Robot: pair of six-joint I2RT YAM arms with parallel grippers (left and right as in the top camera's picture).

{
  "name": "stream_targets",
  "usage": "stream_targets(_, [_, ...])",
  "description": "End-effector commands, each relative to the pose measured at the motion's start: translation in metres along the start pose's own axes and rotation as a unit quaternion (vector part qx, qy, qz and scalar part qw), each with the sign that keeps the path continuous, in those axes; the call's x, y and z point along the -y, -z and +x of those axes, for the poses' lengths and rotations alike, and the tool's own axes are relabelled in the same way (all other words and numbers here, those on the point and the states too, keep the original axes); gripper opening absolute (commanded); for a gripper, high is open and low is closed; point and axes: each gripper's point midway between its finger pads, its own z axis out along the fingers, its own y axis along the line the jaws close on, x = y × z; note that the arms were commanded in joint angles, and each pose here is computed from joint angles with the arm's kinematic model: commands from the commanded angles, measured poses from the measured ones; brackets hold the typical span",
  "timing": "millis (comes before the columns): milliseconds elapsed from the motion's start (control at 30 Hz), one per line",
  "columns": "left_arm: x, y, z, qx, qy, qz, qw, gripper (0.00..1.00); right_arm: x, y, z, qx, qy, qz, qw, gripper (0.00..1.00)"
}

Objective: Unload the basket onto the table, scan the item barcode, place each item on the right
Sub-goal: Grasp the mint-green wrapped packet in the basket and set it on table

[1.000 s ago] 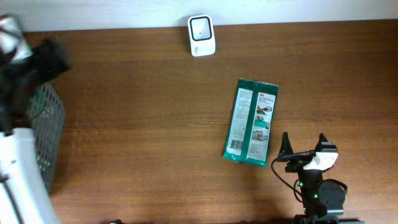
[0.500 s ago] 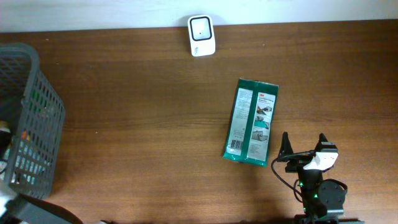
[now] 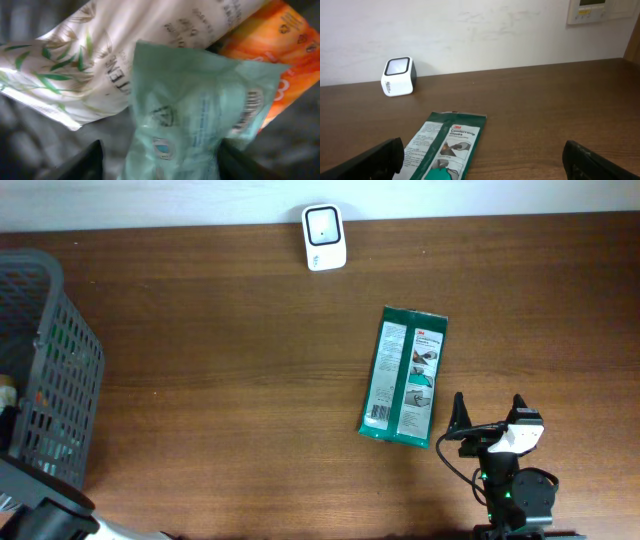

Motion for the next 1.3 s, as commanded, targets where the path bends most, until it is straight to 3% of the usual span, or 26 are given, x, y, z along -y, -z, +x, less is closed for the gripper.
stream_targets(0, [-0.01,-0.02,0.008,-0.023,-0.002,-0.026,0.999,0.54,0.001,0.0,0.004,-0.003,-0.003,0.0,1.0,0.98])
stream_targets(100, [-0.009,-0.02,0.008,-0.023,-0.002,-0.022,0.999,0.29,0.001,0.0,0.004,-0.003,-0.003,0.0,1.0,0.98])
stream_targets(167, [-0.009,-0.02,0.008,-0.024,-0.002,-0.023,0.999,0.04,0.001,0.0,0.004,-0.003,-0.003,0.0,1.0,0.98])
stream_targets(200, [-0.01,-0.02,0.009,-0.025,-0.003,-0.023,0.999,0.0,0.001,0.0,0.004,-0.003,-0.003,0.0,1.0,0.98])
stream_targets(433, [-0.005,0.005,-0.008,0.001,-0.001,-0.014,1.0,0.0,0.001,0.0,0.004,-0.003,-0.003,0.0,1.0,0.98])
stream_targets(633, [0.02,0.12,-0.052,0.143,-0.001,0.073,0.987,0.0,0.001,0.0,0.004,-0.003,-0.003,0.0,1.0,0.98])
stream_targets(733, [0.046,0.192,-0.055,0.221,-0.022,0.17,0.96,0.0,0.001,0.0,0.004,-0.003,-0.003,0.0,1.0,0.98])
stream_targets(800, [0.069,0.246,-0.05,0.276,-0.044,0.242,0.929,0.0,0.001,0.0,0.004,-0.003,-0.003,0.0,1.0,0.98])
stream_targets(933, [0.128,0.376,0.005,0.397,-0.142,0.366,0.829,0.0,0.001,0.0,0.004,-0.003,-0.003,0.0,1.0,0.98])
stream_targets(1067, [0.176,0.432,0.101,0.395,-0.26,0.451,0.757,0.0,0.001,0.0,0.004,-0.003,-0.003,0.0,1.0,0.98])
stream_targets(1133, [0.197,0.418,0.142,0.34,-0.316,0.466,0.753,0.0,0.001,0.0,0.004,-0.003,-0.003,0.0,1.0,0.98])
stream_targets(1267, [0.249,0.33,0.215,0.188,-0.407,0.437,0.78,0.0,0.001,0.0,0.004,-0.003,-0.003,0.0,1.0,0.98])
